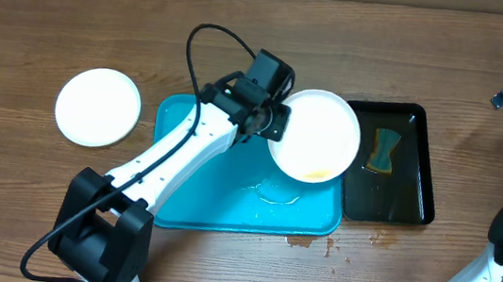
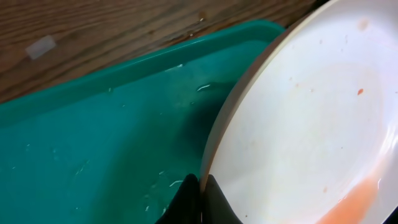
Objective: Clean dirty plates on tray and stack at the side
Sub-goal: 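Lift the white plate with the left gripper and carry it over the black tray, then dip the white plate into the water in the black tray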
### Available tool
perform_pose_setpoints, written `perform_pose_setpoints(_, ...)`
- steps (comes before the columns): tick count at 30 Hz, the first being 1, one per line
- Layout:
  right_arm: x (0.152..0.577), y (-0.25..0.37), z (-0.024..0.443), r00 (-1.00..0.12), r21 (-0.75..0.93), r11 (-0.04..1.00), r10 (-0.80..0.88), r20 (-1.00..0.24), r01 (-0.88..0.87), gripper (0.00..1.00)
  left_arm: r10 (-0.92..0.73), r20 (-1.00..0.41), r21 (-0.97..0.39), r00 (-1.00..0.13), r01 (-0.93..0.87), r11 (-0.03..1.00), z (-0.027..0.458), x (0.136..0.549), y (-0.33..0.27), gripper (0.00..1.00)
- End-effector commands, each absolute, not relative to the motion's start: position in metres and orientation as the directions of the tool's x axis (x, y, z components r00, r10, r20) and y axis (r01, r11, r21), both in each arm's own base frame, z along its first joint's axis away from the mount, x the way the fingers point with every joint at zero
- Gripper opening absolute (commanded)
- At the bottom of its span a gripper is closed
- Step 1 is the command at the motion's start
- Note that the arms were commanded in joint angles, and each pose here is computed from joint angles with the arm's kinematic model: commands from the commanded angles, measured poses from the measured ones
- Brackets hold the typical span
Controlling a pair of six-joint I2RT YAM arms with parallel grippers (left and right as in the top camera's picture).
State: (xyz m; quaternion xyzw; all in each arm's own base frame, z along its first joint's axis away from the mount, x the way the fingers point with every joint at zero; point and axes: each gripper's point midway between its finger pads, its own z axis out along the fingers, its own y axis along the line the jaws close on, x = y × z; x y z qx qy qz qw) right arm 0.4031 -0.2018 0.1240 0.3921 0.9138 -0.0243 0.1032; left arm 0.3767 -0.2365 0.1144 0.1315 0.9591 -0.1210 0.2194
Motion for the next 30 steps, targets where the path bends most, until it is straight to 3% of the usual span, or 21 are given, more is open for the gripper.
perform_pose_setpoints(1, 0.406, -0.205, 0.138, -0.659, 0.046, 0.688, 0.711, -0.247, 0.725, 1.00, 0.169, -0.520, -0.212, -0.837, 0.318, 0.924, 0.141, 0.380, -0.257, 0.04)
perform_pose_setpoints(11, 0.406, -0.205, 0.138, -0.658, 0.046, 0.687, 0.711, -0.247, 0.725, 1.00, 0.198, -0.615, -0.235, -0.763, 0.418, 0.878, 0.159, 0.376, -0.303, 0.04)
perform_pose_setpoints(15, 0.406, -0.205, 0.138, -0.658, 0.046, 0.687, 0.711, -0.247, 0.725, 1.00, 0.235, -0.697, -0.155, -0.677, 0.462, 0.873, 0.172, 0.377, -0.323, 0.04)
perform_pose_setpoints(17, 0.406, -0.205, 0.138, -0.658, 0.046, 0.687, 0.711, -0.247, 0.725, 1.00, 0.276, -0.730, -0.079, -0.625, 0.478, 0.875, 0.177, 0.374, -0.331, 0.04)
perform_pose_setpoints(22, 0.406, -0.205, 0.138, -0.659, 0.046, 0.687, 0.711, -0.247, 0.725, 1.00, 0.489, -0.777, 0.259, -0.396, 0.508, 0.821, 0.198, 0.350, -0.359, 0.04)
perform_pose_setpoints(27, 0.406, -0.205, 0.138, -0.658, 0.046, 0.687, 0.711, -0.247, 0.725, 1.00, 0.647, -0.742, 0.544, -0.178, 0.404, 0.735, 0.235, 0.319, -0.380, 0.04)
perform_pose_setpoints(30, 0.406, -0.205, 0.138, -0.659, 0.046, 0.688, 0.711, -0.247, 0.725, 1.00, 0.696, -0.712, 0.638, -0.094, 0.328, 0.697, 0.257, 0.307, -0.387, 0.04)
